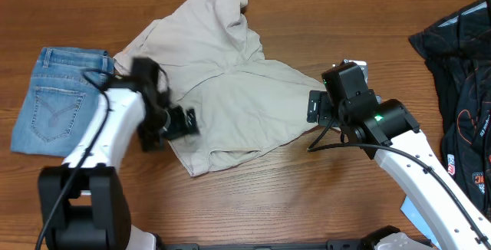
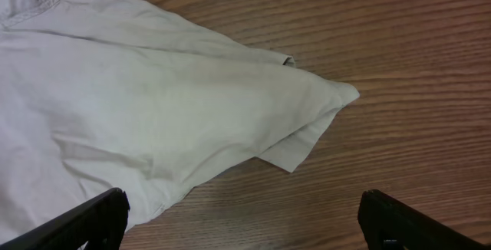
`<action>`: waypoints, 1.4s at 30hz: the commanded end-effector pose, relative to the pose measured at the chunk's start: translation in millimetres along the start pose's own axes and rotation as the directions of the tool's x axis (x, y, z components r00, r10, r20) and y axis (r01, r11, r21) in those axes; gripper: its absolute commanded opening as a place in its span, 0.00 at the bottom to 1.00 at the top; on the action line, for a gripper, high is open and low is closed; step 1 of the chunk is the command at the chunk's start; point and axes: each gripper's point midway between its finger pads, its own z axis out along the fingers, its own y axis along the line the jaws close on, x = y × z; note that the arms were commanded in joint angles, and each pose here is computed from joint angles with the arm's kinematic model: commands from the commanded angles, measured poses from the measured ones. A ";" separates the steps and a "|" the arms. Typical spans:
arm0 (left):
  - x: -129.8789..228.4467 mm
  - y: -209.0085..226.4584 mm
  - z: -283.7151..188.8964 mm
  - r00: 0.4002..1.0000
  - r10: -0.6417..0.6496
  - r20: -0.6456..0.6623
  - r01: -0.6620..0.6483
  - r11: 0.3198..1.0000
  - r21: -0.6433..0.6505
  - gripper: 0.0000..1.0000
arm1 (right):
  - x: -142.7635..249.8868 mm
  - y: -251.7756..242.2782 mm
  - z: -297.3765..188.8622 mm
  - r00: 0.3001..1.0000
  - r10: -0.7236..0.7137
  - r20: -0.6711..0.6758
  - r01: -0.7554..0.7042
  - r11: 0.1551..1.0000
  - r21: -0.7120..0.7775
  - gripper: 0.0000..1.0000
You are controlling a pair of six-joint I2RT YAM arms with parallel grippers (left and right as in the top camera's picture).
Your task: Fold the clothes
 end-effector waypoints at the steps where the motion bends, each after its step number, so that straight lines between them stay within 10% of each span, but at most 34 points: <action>1: 32.9 -14.1 31.8 0.993 0.073 -0.091 -0.070 0.997 0.027 0.95 | -9.7 -1.0 -8.3 0.999 0.012 0.037 -0.012 1.000 -0.006 1.00; 6: 56.5 -14.4 60.7 0.988 0.087 -0.128 -0.087 0.996 0.005 0.84 | -8.5 -1.7 -8.3 0.999 0.011 0.033 -0.011 1.000 -0.003 1.00; 13: 66.3 -4.0 69.7 0.987 0.073 -0.147 -0.079 0.996 -0.036 0.04 | -7.8 -2.1 -8.3 1.000 0.009 0.030 -0.009 1.000 -0.001 1.00; 21: 68.5 82.5 44.5 0.986 -0.116 -0.119 0.058 0.912 -0.405 0.04 | -10.3 -25.1 -6.3 0.999 0.034 0.035 -0.037 0.996 0.081 1.00; 32: 21.5 116.4 32.3 0.936 -0.350 0.042 0.350 0.909 -0.226 0.04 | 32.7 -19.4 19.1 0.979 0.074 -0.189 -0.081 0.996 -0.030 1.00; 42: 37.2 136.9 25.2 0.930 -0.366 0.028 0.352 0.868 -0.350 0.04 | 21.3 -10.7 85.2 0.987 0.059 -0.152 -0.064 0.998 -0.027 1.00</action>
